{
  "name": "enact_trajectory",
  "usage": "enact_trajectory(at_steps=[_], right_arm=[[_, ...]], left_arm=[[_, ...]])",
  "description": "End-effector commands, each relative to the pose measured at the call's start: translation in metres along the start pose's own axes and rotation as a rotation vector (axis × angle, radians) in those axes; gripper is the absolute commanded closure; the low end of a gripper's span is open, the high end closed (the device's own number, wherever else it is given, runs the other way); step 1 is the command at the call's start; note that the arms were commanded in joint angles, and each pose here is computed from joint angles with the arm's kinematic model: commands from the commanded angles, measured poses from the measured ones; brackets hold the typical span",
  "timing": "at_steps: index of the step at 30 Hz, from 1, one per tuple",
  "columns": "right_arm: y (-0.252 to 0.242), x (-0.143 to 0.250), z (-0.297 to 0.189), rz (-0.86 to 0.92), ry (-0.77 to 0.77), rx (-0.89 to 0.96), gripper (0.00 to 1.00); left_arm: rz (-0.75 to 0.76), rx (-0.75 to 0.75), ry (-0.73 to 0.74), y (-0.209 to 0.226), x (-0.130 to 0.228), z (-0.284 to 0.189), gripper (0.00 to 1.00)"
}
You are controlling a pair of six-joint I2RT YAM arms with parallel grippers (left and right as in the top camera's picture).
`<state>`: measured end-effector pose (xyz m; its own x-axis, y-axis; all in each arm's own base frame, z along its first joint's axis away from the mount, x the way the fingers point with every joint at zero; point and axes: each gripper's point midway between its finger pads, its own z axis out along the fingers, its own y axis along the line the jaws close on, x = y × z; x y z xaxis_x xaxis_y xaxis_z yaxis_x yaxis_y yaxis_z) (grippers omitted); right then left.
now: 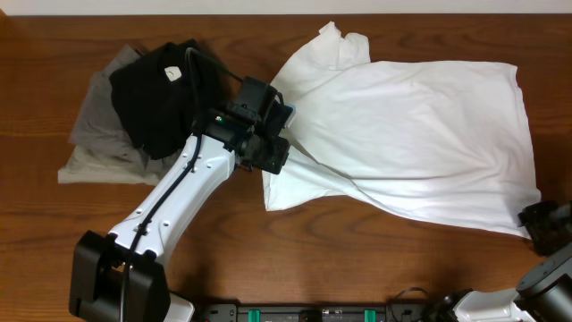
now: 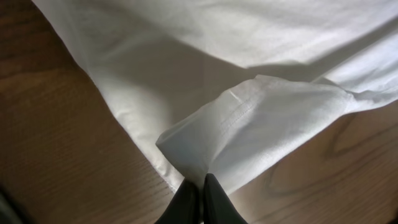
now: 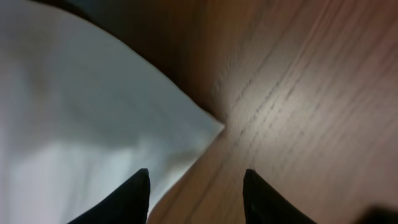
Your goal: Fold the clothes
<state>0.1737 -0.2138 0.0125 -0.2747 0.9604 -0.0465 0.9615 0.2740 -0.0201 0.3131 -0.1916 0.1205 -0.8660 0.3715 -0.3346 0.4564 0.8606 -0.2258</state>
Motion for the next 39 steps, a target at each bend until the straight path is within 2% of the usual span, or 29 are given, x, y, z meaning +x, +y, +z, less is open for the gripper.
enact_trajectory(at_steps=[1, 6, 12, 17, 22, 27, 33, 36, 39], right_arm=[[-0.011, 0.009, 0.016, 0.079, 0.016, 0.015, 0.55], [-0.010, 0.004, 0.019, 0.081, -0.008, 0.009, 0.57], [0.006, -0.016, 0.014, 0.081, -0.079, -0.075, 0.78], [0.019, -0.016, -0.003, 0.050, -0.095, -0.156, 0.97], [0.026, -0.014, -0.037, 0.035, -0.138, -0.228, 0.99], [0.039, -0.019, -0.091, 0.015, -0.258, -0.360, 0.99], [0.055, -0.039, -0.126, -0.001, -0.402, -0.474, 0.99], [0.080, -0.049, -0.134, -0.050, -0.425, -0.591, 0.99], [0.107, -0.058, -0.136, -0.111, -0.447, -0.680, 0.99]], left_arm=[[0.019, -0.009, -0.013, 0.001, -0.004, -0.002, 0.93], [0.019, -0.009, -0.012, 0.001, -0.004, -0.002, 0.94], [0.020, -0.009, -0.015, 0.001, -0.005, -0.002, 0.94], [0.023, -0.009, -0.013, 0.001, -0.005, -0.003, 0.94], [0.069, -0.008, 0.007, 0.000, 0.002, -0.008, 0.94], [0.127, -0.011, 0.027, -0.003, 0.016, -0.028, 0.94], [0.136, -0.153, -0.092, 0.017, -0.002, -0.055, 0.94], [0.122, -0.164, -0.132, 0.027, -0.012, -0.057, 0.94], [0.180, -0.169, -0.154, 0.029, -0.022, -0.053, 0.94]])
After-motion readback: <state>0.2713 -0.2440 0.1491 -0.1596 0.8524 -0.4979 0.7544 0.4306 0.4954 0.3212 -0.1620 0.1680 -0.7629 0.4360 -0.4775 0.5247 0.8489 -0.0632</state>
